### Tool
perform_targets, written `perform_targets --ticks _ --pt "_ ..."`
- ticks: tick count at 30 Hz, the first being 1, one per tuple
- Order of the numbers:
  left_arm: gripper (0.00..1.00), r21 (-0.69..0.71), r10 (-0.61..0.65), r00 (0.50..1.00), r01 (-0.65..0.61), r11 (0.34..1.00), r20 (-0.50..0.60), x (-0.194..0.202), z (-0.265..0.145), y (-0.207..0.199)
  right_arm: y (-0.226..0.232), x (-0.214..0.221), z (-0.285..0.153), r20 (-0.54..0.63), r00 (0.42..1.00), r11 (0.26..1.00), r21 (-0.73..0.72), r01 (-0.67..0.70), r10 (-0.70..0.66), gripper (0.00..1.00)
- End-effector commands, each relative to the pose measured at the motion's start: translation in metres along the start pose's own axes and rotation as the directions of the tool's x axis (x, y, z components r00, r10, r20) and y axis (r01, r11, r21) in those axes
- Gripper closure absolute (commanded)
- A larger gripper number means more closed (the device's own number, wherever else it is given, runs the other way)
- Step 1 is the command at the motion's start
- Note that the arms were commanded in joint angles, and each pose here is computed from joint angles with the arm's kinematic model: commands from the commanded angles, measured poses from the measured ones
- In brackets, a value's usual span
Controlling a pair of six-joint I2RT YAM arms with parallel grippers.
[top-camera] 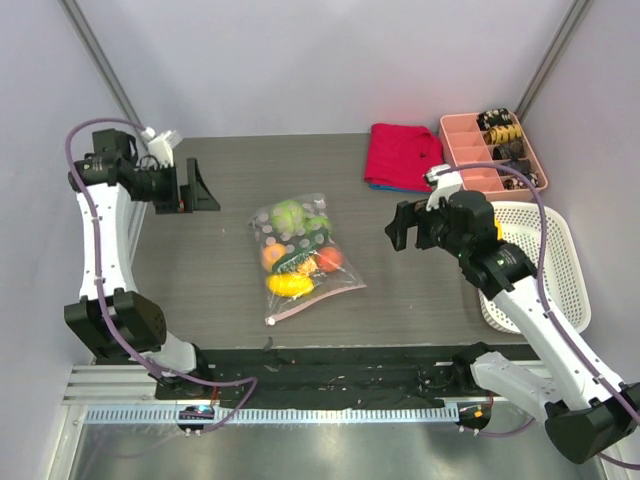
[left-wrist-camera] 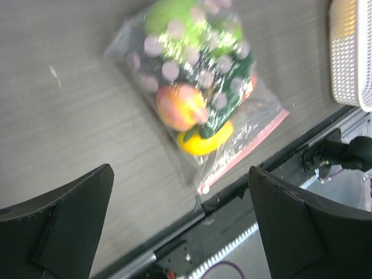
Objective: Place the food in the zip-top bag and seal the zipper
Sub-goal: Reset both arms
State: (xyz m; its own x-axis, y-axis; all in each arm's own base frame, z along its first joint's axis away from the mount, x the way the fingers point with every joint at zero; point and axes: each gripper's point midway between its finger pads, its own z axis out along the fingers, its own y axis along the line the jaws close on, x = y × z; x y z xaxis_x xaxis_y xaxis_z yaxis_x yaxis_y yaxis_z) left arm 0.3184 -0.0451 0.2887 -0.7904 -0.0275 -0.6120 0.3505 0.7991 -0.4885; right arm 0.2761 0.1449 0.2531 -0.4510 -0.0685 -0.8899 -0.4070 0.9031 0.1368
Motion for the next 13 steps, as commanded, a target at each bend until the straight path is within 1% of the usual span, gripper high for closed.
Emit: perform_targets --ticks 1,2,4,5,8,10,13 --pt "0.0 -0.081 -0.096 0.989 0.087 0.993 -0.117 0.051 0.014 0.02 -0.018 -0.003 0.002 0.049 0.978 0.977 0.066 -0.205 0.202 0.0" --pt "0.0 -0.124 -0.093 0.987 0.078 0.989 -0.128 0.059 0.016 0.031 -0.02 0.001 0.001 0.051 0.976 0.974 0.069 -0.214 0.211 0.0" --pt "0.0 -0.179 -0.066 0.992 0.045 0.983 -0.11 0.067 0.019 0.043 -0.026 0.013 0.002 0.046 0.972 0.969 0.082 -0.234 0.231 0.0" --pt "0.0 -0.193 -0.078 0.987 0.05 0.98 -0.137 0.082 0.023 0.049 -0.028 0.014 -0.001 0.058 0.97 0.968 0.084 -0.239 0.234 0.01" --pt "0.0 -0.225 -0.072 0.985 0.035 0.974 -0.159 0.094 0.025 0.054 -0.036 0.021 -0.003 0.063 0.968 0.963 0.102 -0.25 0.245 0.0" --pt "0.0 -0.256 -0.062 0.984 0.017 0.967 -0.169 0.094 0.022 0.056 -0.038 0.019 -0.005 0.077 0.968 0.963 0.108 -0.247 0.239 0.0" --pt "0.0 -0.269 -0.029 0.988 -0.013 0.963 -0.151 0.08 0.018 0.05 -0.039 0.011 -0.007 0.095 0.967 0.963 0.108 -0.247 0.237 0.0"
